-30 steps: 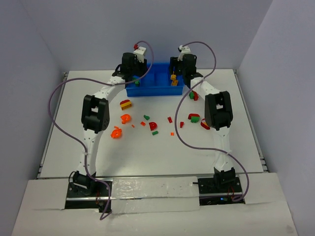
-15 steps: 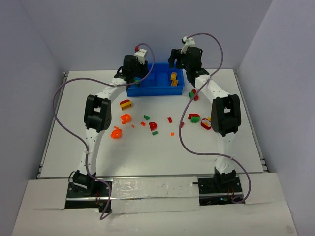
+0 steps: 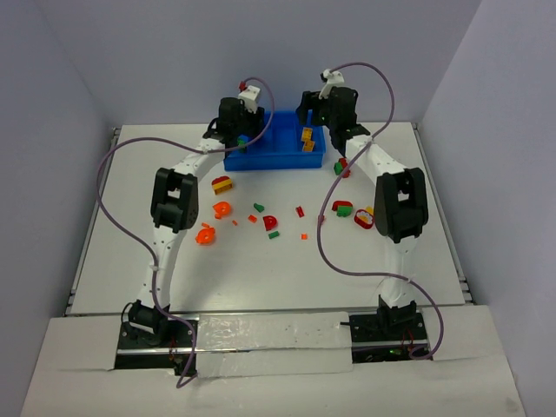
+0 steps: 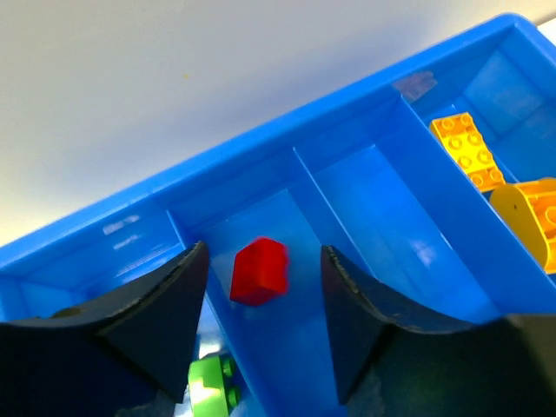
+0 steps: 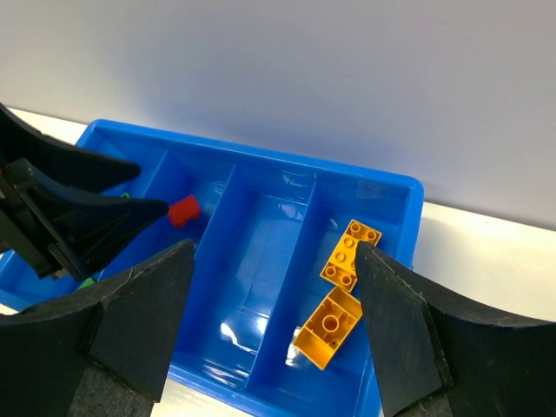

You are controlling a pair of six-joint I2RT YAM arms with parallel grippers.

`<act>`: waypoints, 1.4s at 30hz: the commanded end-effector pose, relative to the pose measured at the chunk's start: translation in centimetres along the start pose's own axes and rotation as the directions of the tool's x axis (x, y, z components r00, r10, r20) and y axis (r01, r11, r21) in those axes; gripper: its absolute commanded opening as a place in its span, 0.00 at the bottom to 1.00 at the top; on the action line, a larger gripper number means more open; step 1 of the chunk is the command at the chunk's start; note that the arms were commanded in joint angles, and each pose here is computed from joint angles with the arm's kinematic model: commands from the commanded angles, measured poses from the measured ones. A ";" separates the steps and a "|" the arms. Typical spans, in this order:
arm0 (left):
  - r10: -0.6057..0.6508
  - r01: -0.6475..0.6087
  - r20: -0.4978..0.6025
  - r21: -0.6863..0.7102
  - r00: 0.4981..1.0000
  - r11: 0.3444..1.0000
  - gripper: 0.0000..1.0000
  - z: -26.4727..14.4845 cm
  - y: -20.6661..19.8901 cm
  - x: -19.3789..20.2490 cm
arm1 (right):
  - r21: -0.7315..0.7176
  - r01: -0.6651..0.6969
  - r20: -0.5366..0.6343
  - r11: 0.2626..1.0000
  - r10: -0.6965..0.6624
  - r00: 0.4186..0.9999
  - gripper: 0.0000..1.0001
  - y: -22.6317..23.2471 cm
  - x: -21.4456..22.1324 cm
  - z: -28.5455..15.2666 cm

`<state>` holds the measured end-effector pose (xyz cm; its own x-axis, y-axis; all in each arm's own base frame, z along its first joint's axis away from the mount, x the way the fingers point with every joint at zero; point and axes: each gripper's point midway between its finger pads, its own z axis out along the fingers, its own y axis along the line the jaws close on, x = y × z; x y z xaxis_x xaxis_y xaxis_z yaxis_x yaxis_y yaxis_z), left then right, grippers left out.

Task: Sort the legos into containers by color

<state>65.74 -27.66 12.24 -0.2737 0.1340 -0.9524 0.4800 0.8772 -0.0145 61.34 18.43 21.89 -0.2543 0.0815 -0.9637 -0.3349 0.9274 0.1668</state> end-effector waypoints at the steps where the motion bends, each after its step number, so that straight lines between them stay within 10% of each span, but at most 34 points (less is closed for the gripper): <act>1: 0.040 -0.038 0.113 -0.020 0.993 0.999 0.67 0.5 0.2 -3.6 | -0.021 0.014 0.066 1.000 -0.013 0.998 0.82 1.1 -3.2 -1.3; 15: 0.066 -0.069 0.275 -0.002 0.959 0.998 0.74 -7.1 -0.8 -15.7 | -0.222 0.268 -0.082 0.938 -0.291 0.953 0.88 1.7 -1.4 -7.5; 24: -0.013 0.007 0.027 0.219 1.000 0.976 0.76 -19.4 -2.8 -11.3 | -0.402 0.380 -0.360 0.833 -0.525 0.771 0.79 -1.2 5.5 -17.8; 34: -0.173 0.192 -0.115 0.181 0.978 0.965 0.72 -26.3 -4.3 -5.8 | -0.094 0.079 -0.616 0.992 -0.120 0.779 0.77 -2.3 13.6 -23.5; 42: -0.188 0.215 -0.158 0.176 0.969 0.961 0.72 -27.1 -4.7 -3.4 | 0.042 0.132 -0.630 0.990 -0.076 0.773 0.82 -4.9 15.5 -23.4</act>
<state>42.11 -19.58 21.00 -0.5363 0.0706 -0.8411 0.5329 0.8011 -0.2725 34.26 7.69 8.77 -0.7833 -0.2958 -0.5468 -0.4103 0.9067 0.0972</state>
